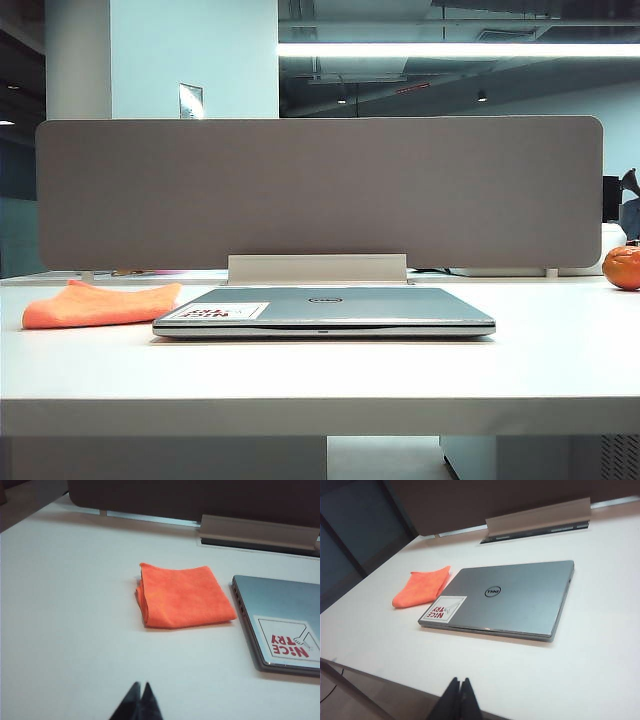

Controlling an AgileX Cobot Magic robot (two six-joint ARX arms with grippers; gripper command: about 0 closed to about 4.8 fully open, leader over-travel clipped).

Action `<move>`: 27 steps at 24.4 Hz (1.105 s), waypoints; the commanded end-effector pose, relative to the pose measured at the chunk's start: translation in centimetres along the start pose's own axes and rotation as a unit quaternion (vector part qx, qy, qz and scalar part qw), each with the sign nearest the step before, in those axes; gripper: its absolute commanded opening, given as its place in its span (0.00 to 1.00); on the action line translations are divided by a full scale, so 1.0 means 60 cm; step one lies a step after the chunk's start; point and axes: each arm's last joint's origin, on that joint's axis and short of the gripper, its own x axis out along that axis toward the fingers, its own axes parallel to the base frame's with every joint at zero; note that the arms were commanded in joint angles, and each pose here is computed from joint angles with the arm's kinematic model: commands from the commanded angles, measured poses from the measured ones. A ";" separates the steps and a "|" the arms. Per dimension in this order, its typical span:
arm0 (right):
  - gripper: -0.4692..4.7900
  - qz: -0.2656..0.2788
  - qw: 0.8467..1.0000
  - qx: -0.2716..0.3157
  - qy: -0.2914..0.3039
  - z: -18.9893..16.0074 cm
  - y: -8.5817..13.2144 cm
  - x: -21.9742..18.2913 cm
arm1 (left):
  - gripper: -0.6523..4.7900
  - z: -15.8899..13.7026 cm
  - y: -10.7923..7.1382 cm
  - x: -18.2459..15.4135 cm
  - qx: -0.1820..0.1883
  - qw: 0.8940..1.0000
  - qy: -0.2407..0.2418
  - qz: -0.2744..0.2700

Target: Pick up the orange rag and put it over the laptop.

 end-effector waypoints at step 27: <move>0.08 0.001 1.000 -0.004 -0.004 0.003 0.001 -0.001 | 0.11 0.212 -0.014 0.260 -0.014 0.985 0.173 0.015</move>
